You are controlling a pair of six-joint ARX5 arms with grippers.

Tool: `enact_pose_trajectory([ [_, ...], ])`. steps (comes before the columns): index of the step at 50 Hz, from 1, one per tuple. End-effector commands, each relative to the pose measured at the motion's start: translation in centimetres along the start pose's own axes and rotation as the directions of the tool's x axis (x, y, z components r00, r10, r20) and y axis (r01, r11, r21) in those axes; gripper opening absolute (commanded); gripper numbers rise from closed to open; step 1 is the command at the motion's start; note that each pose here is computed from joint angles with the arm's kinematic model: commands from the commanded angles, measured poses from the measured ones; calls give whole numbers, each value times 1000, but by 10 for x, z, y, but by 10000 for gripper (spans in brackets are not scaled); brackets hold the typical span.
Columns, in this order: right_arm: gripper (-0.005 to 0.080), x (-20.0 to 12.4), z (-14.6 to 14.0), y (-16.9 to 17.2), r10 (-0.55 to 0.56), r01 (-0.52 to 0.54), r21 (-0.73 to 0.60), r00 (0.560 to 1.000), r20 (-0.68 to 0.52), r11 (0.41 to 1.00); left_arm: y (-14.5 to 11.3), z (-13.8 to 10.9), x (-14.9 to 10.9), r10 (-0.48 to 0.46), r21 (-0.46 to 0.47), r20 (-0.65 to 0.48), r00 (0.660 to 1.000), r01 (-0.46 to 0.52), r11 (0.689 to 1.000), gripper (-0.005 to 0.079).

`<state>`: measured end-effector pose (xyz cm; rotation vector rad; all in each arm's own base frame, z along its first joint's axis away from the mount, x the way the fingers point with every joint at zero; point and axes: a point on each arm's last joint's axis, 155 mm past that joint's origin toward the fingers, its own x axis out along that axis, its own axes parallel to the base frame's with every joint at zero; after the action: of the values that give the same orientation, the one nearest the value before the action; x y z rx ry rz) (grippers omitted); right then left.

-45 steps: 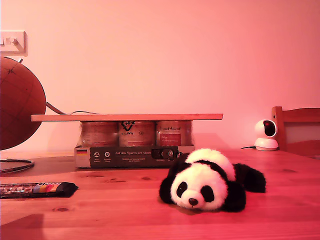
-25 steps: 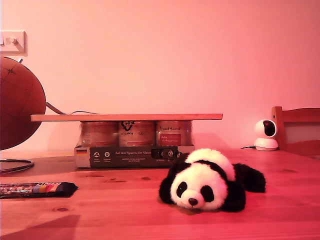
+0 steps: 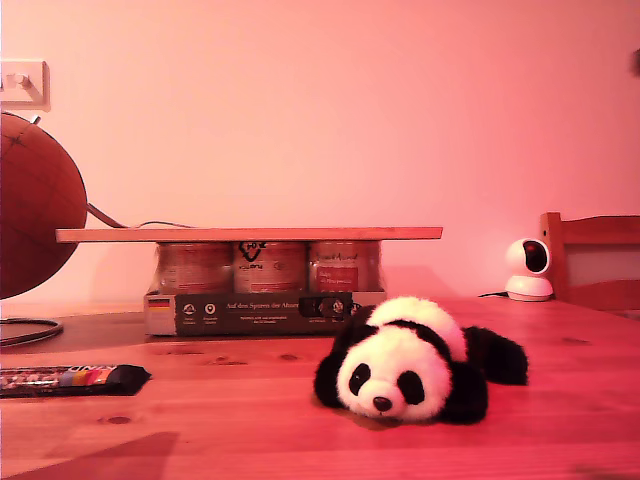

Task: Slide the snack bar to the right

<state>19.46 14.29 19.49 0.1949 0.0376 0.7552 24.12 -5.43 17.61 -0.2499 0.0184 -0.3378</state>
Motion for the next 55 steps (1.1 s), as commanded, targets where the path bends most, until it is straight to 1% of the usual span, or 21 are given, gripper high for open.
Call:
enact_pose_trajectory([
  [1, -12, 1, -2, 10, 38, -38, -8, 999, -6, 999, -5, 6, 1, -16, -3, -3, 1000, 16, 1000, -20],
  [4, -12, 2, -8, 21, 85, -86, -45, 996, -30, 995, -6, 5, 3, -19, -11, -21, 1000, 19, 1000, -20],
  [9, -12, 2, -25, 33, 131, -135, -36, 987, -96, 990, -7, 2, 6, -21, -31, -69, 997, 19, 999, -20],
  [15, -12, 1, -41, 40, 145, -150, -23, 977, -156, 988, -7, -7, 12, -20, -22, -159, 987, 17, 1000, -20],
  [17, -12, 2, -42, 40, 142, -148, -24, 977, -160, 989, -7, -9, 14, -20, -2, -190, 982, 20, 1000, -20],
  [18, -12, 2, -42, 41, 142, -148, -24, 977, -161, 989, -7, -10, 15, -20, -8, -205, 979, 19, 1000, -20],
  [23, -12, 2, -43, 45, 153, -159, -25, 974, -165, 987, -7, -13, 22, -15, 87, -283, 959, 42, 995, -20],
  [31, -12, 2, -44, 45, 148, -155, -27, 975, -164, 988, 9, -25, 37, 37, 210, -431, 902, 61, 976, -20],
  [33, -12, 2, -44, 45, 149, -155, -27, 975, -165, 988, 13, -28, 42, 46, 211, -467, 883, 61, 976, -20],
  [34, -12, 2, -44, 45, 149, -155, -27, 975, -165, 988, 15, -29, 45, 49, 246, -484, 874, 81, 966, -20],
  [38, -12, 2, -44, 44, 148, -154, -26, 975, -164, 988, 23, -36, 54, 64, 265, -552, 831, 103, 959, -20],
  [39, -12, 2, -44, 44, 148, -154, -27, 975, -164, 988, 24, -38, 57, 65, 257, -568, 820, 102, 961, -20],
  [43, -12, 2, -44, 44, 148, -154, -26, 975, -164, 988, 31, -45, 68, 66, 289, -620, 782, 150, 945, -20],
  [49, -12, 2, -44, 44, 148, -154, -26, 975, -164, 988, 40, -49, 86, 69, 321, -659, 749, 198, 926, -20],
  [52, -12, 2, -44, 44, 148, -154, -26, 975, -164, 988, 46, -51, 95, 81, 329, -676, 732, 201, 923, -20],
  [54, -12, 2, -44, 45, 148, -155, -26, 975, -164, 988, 51, -55, 99, 90, 321, -696, 712, 197, 927, -20],
  [55, -12, 2, -44, 45, 148, -155, -26, 975, -164, 988, 53, -58, 100, 94, 328, -707, 701, 207, 922, -20],
])
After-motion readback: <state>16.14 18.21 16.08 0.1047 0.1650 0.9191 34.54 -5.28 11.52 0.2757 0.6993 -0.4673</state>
